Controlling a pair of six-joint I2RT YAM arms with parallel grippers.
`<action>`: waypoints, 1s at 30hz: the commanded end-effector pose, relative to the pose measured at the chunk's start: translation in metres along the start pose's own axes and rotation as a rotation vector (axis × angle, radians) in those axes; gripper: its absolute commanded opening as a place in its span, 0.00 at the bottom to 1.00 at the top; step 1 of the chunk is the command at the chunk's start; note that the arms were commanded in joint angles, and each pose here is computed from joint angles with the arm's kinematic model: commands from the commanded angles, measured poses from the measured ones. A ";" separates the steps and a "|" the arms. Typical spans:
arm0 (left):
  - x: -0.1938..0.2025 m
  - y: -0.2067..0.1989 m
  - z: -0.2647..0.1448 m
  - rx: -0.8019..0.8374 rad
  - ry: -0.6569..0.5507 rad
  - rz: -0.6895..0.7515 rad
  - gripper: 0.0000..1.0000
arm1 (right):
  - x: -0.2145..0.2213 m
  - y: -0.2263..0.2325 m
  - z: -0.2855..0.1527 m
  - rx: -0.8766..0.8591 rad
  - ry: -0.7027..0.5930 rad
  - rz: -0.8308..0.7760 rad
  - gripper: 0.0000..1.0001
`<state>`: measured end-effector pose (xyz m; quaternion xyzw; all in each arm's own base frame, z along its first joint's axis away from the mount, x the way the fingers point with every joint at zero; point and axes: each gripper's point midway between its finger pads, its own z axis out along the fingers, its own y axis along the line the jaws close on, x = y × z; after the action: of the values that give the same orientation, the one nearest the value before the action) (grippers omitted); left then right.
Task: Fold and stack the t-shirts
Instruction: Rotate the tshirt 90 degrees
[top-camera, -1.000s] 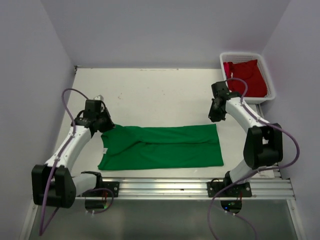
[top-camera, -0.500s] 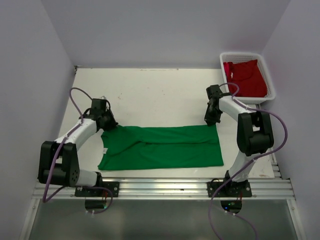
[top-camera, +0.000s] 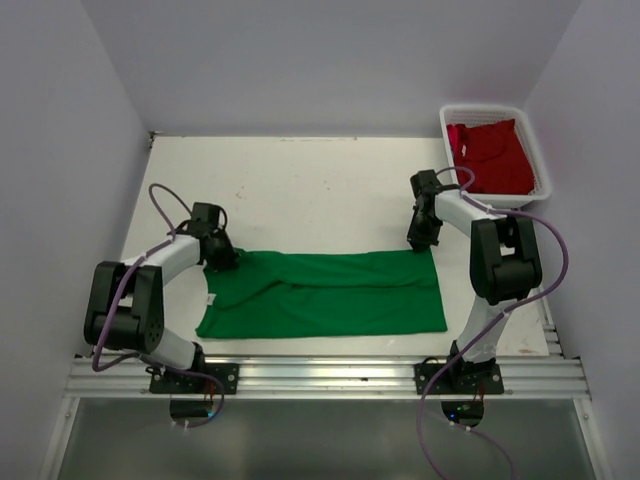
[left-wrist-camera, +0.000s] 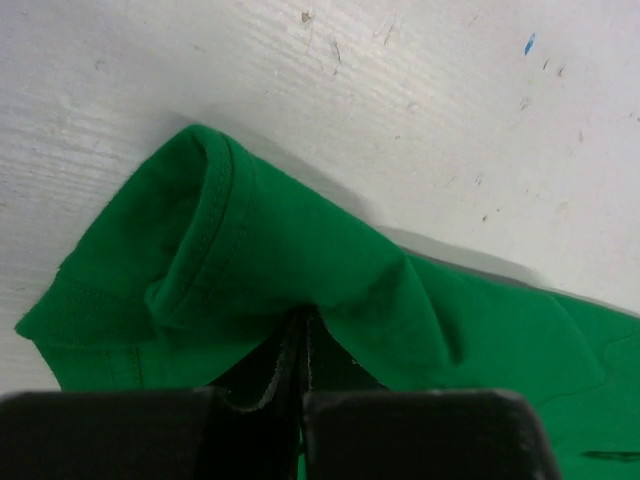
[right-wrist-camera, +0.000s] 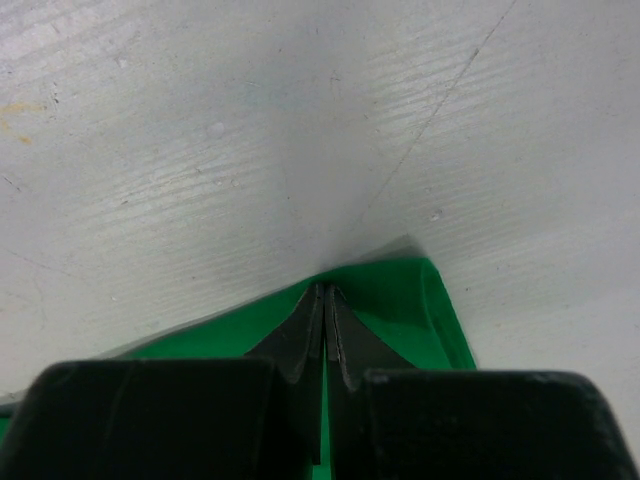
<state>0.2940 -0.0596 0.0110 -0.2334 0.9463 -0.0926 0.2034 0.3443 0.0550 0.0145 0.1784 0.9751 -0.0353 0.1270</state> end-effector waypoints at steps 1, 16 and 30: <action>0.018 0.026 0.024 -0.122 0.050 -0.028 0.00 | -0.003 0.004 0.006 0.003 -0.001 0.014 0.00; -0.046 -0.019 0.078 -0.089 0.029 -0.047 0.00 | 0.026 -0.027 -0.002 0.087 0.009 0.027 0.00; -0.128 -0.101 0.122 0.120 0.015 0.056 0.00 | 0.051 -0.032 -0.014 0.070 0.015 0.017 0.00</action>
<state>0.5036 -0.0992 0.0172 -0.2190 0.9235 -0.1671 0.2670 0.2986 0.0421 0.0139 0.1939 0.9715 -0.0584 0.1235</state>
